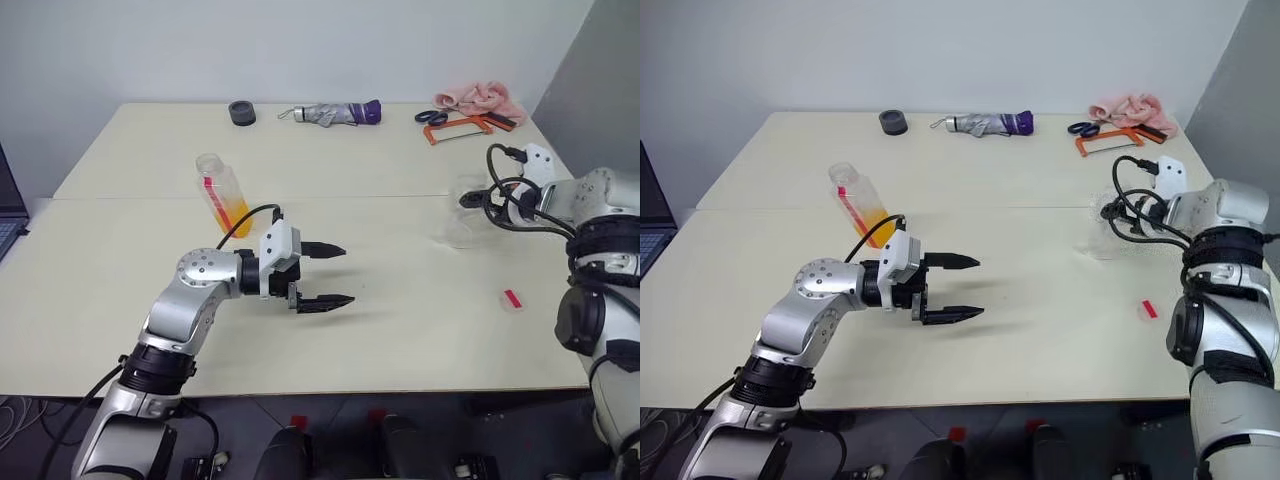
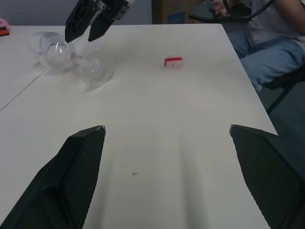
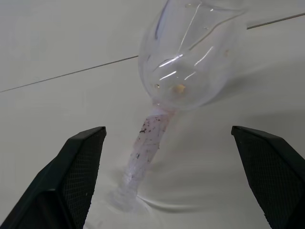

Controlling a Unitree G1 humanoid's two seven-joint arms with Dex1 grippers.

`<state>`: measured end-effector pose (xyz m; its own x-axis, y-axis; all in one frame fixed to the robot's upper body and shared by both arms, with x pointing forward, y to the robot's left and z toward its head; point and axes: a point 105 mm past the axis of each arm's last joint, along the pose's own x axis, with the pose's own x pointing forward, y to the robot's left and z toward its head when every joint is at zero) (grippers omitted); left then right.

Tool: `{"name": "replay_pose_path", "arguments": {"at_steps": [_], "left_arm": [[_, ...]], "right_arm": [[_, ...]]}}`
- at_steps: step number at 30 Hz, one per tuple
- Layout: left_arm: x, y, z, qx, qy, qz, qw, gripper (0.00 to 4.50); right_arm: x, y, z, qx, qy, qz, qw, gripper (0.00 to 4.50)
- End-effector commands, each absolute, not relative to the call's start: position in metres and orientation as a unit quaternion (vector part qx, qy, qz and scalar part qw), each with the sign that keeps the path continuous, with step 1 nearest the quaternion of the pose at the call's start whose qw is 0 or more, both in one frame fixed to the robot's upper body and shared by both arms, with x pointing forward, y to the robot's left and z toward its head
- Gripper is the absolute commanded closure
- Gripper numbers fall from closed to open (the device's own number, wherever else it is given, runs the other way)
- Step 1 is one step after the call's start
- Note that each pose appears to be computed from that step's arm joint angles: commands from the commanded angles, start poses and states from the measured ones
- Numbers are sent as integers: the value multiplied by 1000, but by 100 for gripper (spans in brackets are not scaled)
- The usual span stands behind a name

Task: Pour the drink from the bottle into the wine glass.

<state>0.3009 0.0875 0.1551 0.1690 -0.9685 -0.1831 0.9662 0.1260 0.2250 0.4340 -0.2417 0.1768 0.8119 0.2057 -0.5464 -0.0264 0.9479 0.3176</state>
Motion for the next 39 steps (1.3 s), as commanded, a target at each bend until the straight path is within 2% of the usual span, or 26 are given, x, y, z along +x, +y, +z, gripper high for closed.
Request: {"name": "replay_pose_path", "arguments": {"at_steps": [1, 12, 13, 15, 23, 26, 35, 39], "left_arm": [[302, 86, 164, 162, -23, -648, 744, 2], [305, 90, 163, 167, -23, -640, 750, 2], [305, 90, 162, 167, -23, -640, 750, 0], [305, 89, 161, 170, -23, -641, 748, 0], [307, 89, 157, 176, -21, -642, 746, 0], [307, 89, 157, 176, -21, -641, 747, 0], [308, 93, 156, 173, -17, -633, 755, 0], [316, 102, 166, 132, -21, -601, 788, 0]], "right_arm": [[442, -242, 186, 140, 276, 73, 948, 0], [445, -240, 173, 121, 279, 90, 948, 0], [445, -237, 173, 122, 280, 95, 947, 17], [445, -233, 171, 122, 283, 104, 946, 58], [442, -226, 153, 104, 309, 113, 938, 347], [442, -228, 150, 97, 310, 107, 940, 438], [446, -229, 171, 119, 280, 112, 946, 440], [463, -215, 204, 114, 184, 121, 969, 440]]}}
